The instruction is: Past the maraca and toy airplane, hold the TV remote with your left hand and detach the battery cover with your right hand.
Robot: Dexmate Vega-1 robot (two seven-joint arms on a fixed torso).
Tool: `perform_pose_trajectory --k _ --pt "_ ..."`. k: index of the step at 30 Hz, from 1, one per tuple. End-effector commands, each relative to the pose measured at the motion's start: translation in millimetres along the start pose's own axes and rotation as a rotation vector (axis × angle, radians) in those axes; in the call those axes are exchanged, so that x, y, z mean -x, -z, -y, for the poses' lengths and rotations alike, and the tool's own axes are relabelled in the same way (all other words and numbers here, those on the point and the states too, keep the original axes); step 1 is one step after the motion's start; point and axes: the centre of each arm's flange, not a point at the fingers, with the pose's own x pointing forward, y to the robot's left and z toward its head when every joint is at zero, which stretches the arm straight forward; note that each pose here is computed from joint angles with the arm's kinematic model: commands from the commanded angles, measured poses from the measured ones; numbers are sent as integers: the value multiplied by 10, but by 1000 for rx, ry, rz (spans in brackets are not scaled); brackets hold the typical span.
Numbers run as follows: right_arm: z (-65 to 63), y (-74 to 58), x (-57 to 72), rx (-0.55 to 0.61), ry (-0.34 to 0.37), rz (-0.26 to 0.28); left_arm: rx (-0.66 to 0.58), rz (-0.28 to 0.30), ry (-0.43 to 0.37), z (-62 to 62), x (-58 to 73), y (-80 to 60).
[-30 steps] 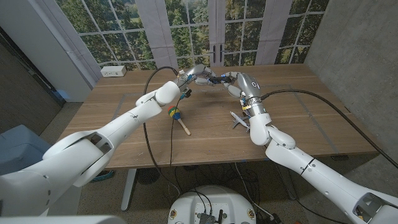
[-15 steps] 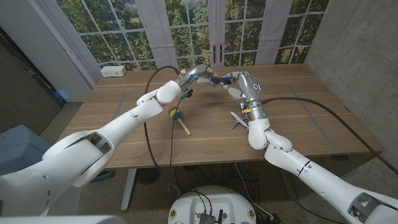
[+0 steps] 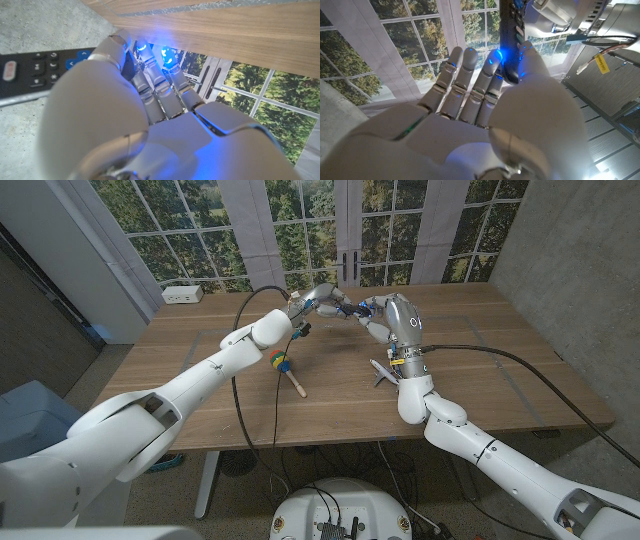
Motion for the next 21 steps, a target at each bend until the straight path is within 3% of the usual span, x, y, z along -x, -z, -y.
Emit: perform_pose_trajectory --k 1,12,17,21 --pt "78 11 12 0 24 -7 -15 -19 -6 -15 20 42" --pt "186 41 -12 -40 -29 -39 -23 -23 -9 -23 22 60" --pt "194 49 7 -33 -22 -45 -23 -22 -8 -19 18 59" --pt "165 31 36 -11 23 -12 -14 -17 -1 -12 10 54"
